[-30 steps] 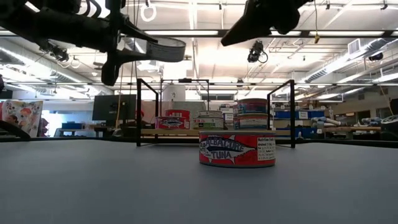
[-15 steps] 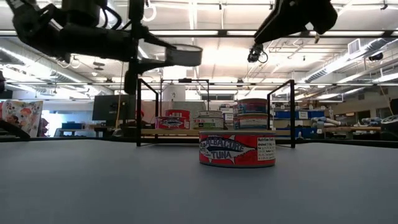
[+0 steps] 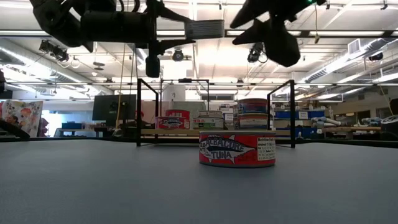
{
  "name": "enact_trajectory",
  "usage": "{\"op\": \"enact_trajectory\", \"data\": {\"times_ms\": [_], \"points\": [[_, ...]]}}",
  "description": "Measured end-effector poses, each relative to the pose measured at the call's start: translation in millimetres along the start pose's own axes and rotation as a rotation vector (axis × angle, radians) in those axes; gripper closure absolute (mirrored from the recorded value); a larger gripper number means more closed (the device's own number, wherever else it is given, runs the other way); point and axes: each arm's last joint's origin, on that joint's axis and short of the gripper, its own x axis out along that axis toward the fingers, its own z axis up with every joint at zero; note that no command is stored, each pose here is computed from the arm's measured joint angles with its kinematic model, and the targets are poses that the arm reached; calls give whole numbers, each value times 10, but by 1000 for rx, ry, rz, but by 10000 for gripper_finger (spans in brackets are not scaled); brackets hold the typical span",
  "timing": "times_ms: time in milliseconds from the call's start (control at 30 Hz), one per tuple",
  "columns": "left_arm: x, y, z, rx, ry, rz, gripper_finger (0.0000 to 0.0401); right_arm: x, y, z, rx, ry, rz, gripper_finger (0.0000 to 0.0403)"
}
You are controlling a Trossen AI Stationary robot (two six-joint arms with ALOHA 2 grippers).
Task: Stack canned seafood by type on shelf
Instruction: Stack the green tuna can on top of the other green tuna can on the shelf
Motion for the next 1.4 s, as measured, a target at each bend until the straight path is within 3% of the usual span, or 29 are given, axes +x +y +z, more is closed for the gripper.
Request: {"op": "enact_trajectory", "data": {"times_ms": [233,567,933,1133,1400], "points": [[1,7,13,-24,1,-2,257,104,43,168,-206,18,-69,205],[7,21,62,-50,-17,-5,257,173,-192,157,-167,-23,-106,186],[35,-50,86,-75,-9,-51,257,401,-325,81,-309,-15,-129,183],[33,-84,101,-80,-14,-79,257,397,-433,95,-302,-41,-186,198],[33,-84,99,-82,-9,-80,257,411,-435,92,-327,-50,-190,252]]}}
